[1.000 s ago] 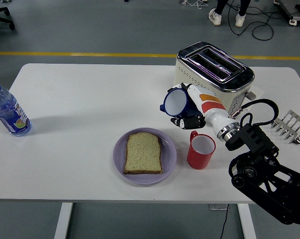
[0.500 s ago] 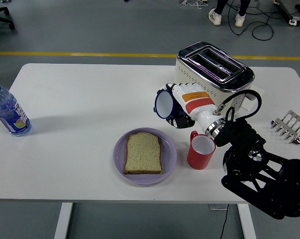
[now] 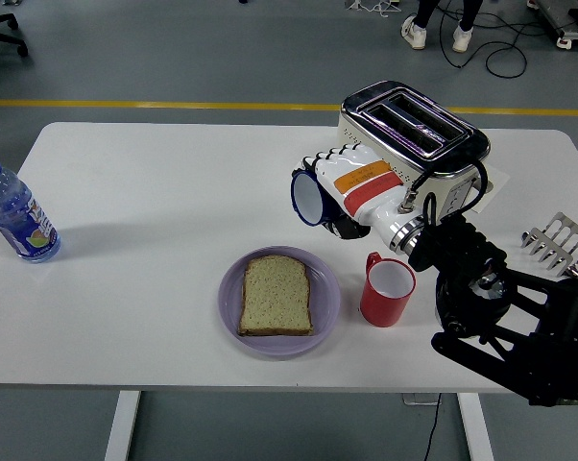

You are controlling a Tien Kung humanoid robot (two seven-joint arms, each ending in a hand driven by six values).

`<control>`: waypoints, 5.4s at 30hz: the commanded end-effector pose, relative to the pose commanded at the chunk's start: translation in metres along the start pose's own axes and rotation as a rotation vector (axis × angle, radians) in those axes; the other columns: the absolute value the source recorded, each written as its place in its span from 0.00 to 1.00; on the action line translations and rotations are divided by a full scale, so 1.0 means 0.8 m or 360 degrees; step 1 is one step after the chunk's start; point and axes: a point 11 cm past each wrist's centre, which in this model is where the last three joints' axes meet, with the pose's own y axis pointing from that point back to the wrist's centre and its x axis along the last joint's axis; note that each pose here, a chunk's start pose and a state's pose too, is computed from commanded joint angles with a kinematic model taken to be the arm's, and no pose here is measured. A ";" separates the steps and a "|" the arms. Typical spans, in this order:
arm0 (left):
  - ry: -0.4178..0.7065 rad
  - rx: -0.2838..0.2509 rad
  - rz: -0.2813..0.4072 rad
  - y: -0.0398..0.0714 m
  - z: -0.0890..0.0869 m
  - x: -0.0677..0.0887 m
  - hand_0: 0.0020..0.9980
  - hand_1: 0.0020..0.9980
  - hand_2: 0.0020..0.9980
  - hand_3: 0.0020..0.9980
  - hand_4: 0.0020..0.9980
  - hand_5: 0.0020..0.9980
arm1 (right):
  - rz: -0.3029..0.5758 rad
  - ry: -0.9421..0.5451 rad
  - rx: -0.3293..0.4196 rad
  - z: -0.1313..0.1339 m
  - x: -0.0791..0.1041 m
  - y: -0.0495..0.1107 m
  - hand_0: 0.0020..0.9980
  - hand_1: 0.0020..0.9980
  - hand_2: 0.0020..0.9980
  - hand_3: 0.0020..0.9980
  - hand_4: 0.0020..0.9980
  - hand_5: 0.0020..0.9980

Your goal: Pick up the cup,pour liquid into bread,place the cup on the desk

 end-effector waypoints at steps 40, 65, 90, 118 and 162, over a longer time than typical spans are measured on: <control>-0.0003 0.0034 -0.0003 0.000 -0.014 -0.001 0.63 0.64 0.65 0.51 0.24 0.86 | 0.0093 0.0396 0.0134 -0.013 0.015 -0.008 0.52 0.44 0.56 0.53 0.64 0.00; -0.0010 0.0036 -0.0005 0.000 -0.016 -0.002 0.63 0.64 0.65 0.51 0.24 0.85 | 0.0424 -0.0813 -0.0338 0.052 0.022 0.034 0.53 0.43 0.56 0.53 0.65 0.00; -0.0014 0.0032 -0.0005 0.000 -0.015 -0.002 0.63 0.64 0.65 0.51 0.24 0.85 | 0.0770 -0.1484 -0.0951 0.194 0.050 0.117 0.54 0.43 0.54 0.52 0.63 0.00; -0.0046 0.0040 -0.0007 0.000 -0.020 -0.002 0.64 0.65 0.65 0.51 0.24 0.85 | 0.1248 -0.1866 -0.1125 0.265 0.006 0.210 0.55 0.42 0.54 0.52 0.61 0.00; -0.0038 0.0017 -0.0012 0.000 -0.009 -0.005 0.64 0.64 0.65 0.51 0.24 0.86 | 0.1100 -0.1846 -0.1258 0.221 -0.172 0.252 0.52 0.42 0.55 0.53 0.62 0.00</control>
